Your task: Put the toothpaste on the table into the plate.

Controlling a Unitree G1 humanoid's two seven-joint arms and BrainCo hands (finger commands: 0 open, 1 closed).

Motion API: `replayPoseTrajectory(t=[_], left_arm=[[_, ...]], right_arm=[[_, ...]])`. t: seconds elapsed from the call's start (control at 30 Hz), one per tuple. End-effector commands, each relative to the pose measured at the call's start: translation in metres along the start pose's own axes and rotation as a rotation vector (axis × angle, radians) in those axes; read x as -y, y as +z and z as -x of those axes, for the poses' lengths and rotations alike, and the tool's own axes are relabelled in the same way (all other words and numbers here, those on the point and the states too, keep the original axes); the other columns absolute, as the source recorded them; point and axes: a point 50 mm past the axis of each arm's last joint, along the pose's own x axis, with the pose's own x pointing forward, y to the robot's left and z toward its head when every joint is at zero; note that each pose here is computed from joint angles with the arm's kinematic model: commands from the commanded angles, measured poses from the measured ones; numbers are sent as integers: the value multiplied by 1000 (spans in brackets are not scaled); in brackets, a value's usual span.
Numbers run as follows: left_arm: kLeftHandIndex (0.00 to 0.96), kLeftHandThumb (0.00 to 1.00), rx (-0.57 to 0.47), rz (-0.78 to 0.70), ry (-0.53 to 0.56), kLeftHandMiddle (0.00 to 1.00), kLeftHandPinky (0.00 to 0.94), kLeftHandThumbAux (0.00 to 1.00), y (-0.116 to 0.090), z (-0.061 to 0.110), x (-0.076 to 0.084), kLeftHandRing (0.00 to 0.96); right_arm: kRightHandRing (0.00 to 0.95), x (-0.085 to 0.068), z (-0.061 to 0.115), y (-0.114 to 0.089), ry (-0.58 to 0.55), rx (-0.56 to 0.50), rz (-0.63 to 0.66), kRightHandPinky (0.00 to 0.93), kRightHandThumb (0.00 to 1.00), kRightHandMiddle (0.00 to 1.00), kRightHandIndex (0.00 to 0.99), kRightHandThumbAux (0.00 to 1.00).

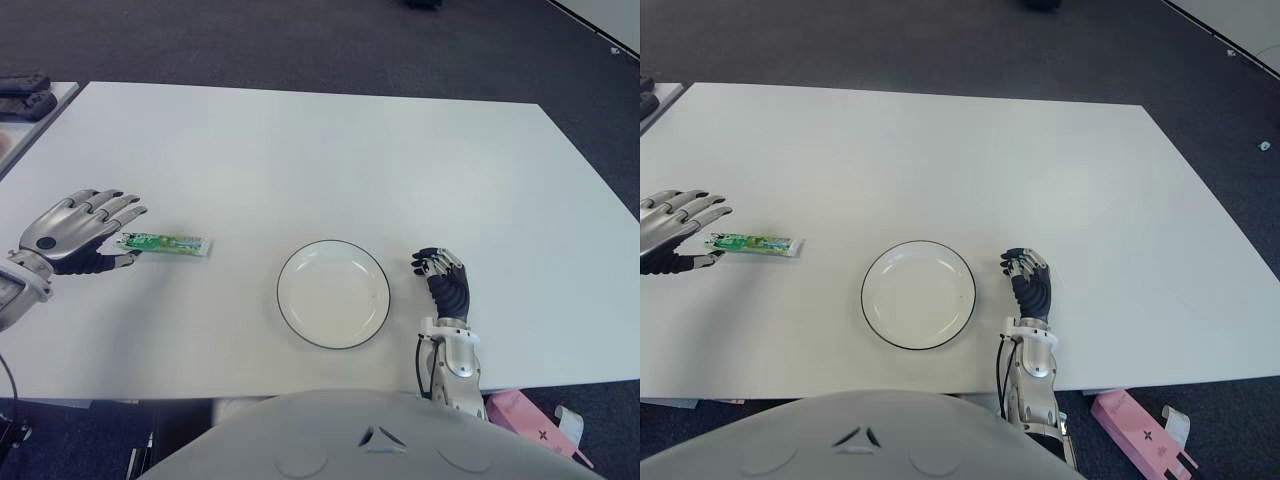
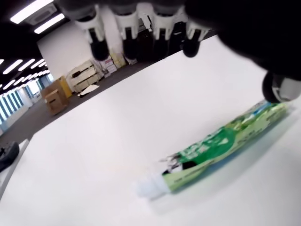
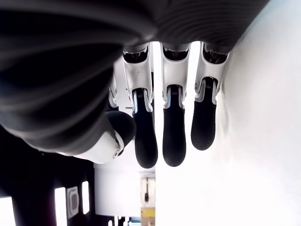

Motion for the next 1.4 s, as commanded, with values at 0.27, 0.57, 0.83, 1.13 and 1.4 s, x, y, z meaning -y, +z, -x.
replayPoseTrajectory(t=[0.27, 0.57, 0.83, 1.13, 1.4], left_arm=[[0, 314, 108, -31, 18, 29, 62, 152, 7, -21, 35, 7], [0, 256, 263, -114, 5, 41, 33, 152, 16, -26, 39, 15], [0, 238, 355, -142, -19, 29, 34, 160, 34, -33, 44, 4], [0, 259, 408, -177, -61, 22, 51, 178, 46, -42, 42, 3], [0, 260, 435, -216, -175, 3, 29, 187, 58, -60, 46, 0]], right_arm=[[483, 1, 4, -6, -14, -39, 4, 472, 710, 490, 428, 728], [484, 1, 6, -6, -18, -30, 21, 470, 711, 488, 428, 729], [481, 2, 7, -5, -25, -45, 10, 464, 711, 483, 428, 729], [478, 3, 8, -5, -20, -37, 12, 468, 711, 483, 428, 728], [476, 4, 9, -4, -20, -37, 17, 462, 712, 483, 428, 729]])
